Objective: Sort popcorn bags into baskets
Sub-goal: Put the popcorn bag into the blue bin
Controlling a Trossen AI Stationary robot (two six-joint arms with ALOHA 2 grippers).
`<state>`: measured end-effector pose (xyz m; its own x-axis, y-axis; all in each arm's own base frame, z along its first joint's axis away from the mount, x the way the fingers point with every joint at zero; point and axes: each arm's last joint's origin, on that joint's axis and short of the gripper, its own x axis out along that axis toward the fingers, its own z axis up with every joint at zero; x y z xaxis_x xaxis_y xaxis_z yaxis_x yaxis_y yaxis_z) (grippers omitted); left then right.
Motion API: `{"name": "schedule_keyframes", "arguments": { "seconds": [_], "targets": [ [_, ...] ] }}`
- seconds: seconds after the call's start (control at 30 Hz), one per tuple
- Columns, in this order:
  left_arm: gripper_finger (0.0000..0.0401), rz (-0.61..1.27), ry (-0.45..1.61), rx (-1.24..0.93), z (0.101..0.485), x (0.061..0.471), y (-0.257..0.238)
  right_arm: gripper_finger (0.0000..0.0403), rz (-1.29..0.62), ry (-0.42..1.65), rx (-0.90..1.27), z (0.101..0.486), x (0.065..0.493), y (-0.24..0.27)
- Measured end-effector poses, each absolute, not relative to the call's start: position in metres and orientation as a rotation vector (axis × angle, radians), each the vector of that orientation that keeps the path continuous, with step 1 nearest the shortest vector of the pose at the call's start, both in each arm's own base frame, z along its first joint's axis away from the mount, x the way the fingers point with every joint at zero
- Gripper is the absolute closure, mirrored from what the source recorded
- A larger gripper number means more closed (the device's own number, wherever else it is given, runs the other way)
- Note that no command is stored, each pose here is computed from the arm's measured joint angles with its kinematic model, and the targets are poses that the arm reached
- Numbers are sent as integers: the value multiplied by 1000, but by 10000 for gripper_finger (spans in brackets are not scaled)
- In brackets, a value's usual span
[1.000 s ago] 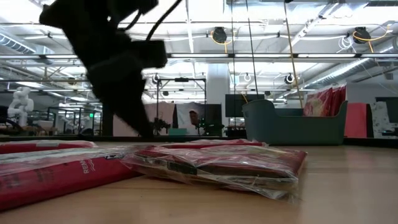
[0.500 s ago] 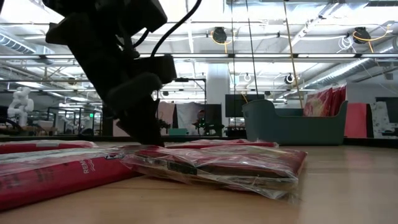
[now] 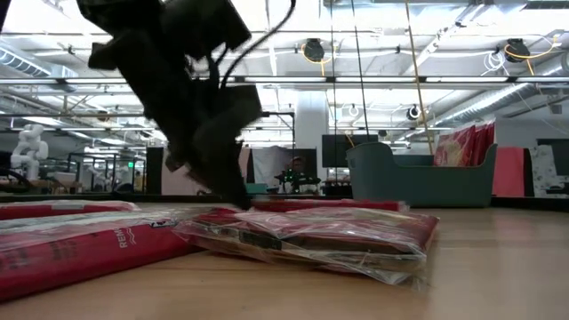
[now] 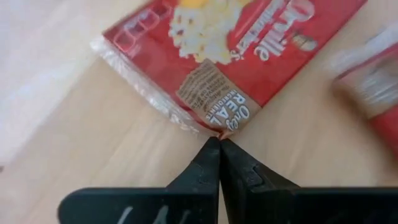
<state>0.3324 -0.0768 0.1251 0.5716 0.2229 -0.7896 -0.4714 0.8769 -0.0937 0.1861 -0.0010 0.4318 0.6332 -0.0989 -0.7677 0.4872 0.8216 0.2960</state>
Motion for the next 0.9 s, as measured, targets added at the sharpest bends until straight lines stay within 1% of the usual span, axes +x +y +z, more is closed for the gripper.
{"name": "schedule_keyframes", "arguments": {
  "seconds": [0.2, 0.37, 0.5, 0.67, 0.77, 0.9],
  "targets": [
    [399, 411, 782, -407, 149, 332, -78, 177, -299, 814, 499, 428, 192, 9],
    [400, 395, 719, -444, 167, 330, -77, 177, -222, 781, 499, 402, 204, 22],
    [400, 379, 665, -489, 178, 330, -78, 177, -100, 744, 496, 367, 220, 35],
    [400, 371, 600, -569, 182, 335, -79, 175, 7, 654, 478, 310, 238, 53],
    [400, 363, 562, -622, 186, 337, -80, 164, 42, 597, 425, 273, 244, 61],
    [400, 358, 551, -661, 187, 338, -80, 137, 39, 555, 267, 236, 240, 68]
  ]
}}
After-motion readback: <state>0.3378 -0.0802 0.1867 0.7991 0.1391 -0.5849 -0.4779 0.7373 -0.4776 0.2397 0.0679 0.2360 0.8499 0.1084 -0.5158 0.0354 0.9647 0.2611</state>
